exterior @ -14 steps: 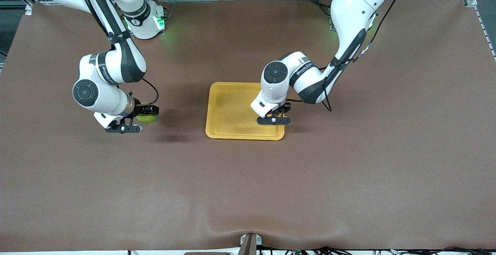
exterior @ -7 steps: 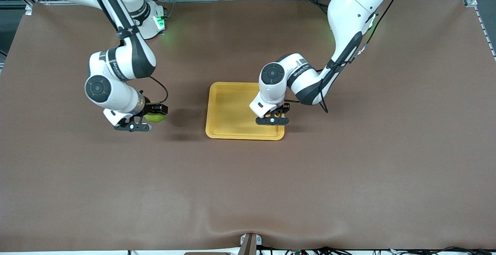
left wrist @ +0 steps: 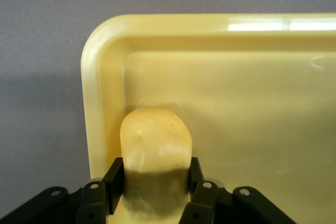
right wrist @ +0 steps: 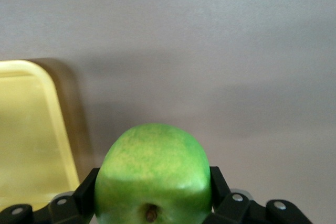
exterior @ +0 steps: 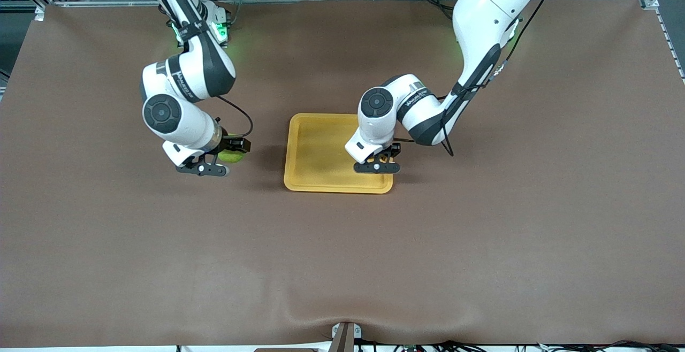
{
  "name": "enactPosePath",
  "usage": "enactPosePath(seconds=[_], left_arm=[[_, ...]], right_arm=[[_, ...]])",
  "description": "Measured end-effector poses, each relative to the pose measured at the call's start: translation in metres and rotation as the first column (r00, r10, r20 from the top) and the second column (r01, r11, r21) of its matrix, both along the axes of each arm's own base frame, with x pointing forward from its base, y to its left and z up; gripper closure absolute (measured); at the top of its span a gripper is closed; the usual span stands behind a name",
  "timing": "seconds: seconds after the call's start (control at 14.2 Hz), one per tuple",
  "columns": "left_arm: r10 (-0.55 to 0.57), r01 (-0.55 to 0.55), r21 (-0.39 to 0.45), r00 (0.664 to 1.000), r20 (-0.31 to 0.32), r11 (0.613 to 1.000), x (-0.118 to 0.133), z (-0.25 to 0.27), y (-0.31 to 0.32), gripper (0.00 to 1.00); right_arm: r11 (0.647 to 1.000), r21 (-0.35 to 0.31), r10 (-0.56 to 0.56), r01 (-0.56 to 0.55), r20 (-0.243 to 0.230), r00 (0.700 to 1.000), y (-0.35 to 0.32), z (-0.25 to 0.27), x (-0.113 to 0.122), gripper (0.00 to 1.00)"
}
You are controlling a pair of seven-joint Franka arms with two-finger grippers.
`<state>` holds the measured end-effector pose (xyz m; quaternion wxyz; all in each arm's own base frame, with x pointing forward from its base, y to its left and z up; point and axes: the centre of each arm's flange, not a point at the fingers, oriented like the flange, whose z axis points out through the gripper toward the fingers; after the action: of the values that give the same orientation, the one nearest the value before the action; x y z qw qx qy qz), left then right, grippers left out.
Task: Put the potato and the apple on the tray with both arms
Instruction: 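Lower the potato onto the tray while the right gripper carries the apple over, then open the left gripper and withdraw while the right gripper lowers the apple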
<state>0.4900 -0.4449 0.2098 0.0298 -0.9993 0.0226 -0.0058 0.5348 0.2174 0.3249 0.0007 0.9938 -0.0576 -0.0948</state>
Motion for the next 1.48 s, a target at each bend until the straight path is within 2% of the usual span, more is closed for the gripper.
enactPosePath(seconds=[0.14, 0.49, 0.7, 0.98, 1.27, 1.48], left_arm=[[0.006, -0.006, 0.002, 1.000, 0.000, 1.000, 0.001, -0.001, 0.001, 0.44], [0.020, -0.020, -0.008, 1.000, 0.013, 1.000, 0.008, 0.006, 0.001, 0.00], [0.053, -0.052, -0.029, 0.997, 0.047, 0.998, 0.031, 0.026, 0.009, 0.00], [0.141, -0.142, 0.012, 0.986, 0.085, 0.990, 0.071, 0.089, 0.050, 0.00], [0.223, -0.230, 0.063, 0.969, 0.102, 0.971, 0.095, 0.159, 0.093, 0.00], [0.230, -0.238, 0.086, 0.969, 0.088, 0.968, 0.107, 0.196, 0.135, 0.00]], right_arm=[[1.000, -0.005, -0.012, 0.012, 0.009, 1.000, 0.023, 0.009, -0.004, 0.14], [1.000, -0.015, -0.021, 0.021, 0.021, 1.000, 0.069, 0.015, -0.023, 0.14], [0.999, -0.023, -0.044, 0.045, 0.026, 0.999, 0.091, 0.018, -0.034, 0.14], [0.997, -0.027, -0.065, 0.066, 0.038, 0.997, 0.115, 0.012, -0.045, 0.14], [0.996, -0.024, -0.088, 0.090, 0.062, 0.994, 0.140, -0.019, -0.050, 0.14], [0.993, -0.036, -0.112, 0.115, 0.060, 0.992, 0.164, -0.042, -0.048, 0.14]])
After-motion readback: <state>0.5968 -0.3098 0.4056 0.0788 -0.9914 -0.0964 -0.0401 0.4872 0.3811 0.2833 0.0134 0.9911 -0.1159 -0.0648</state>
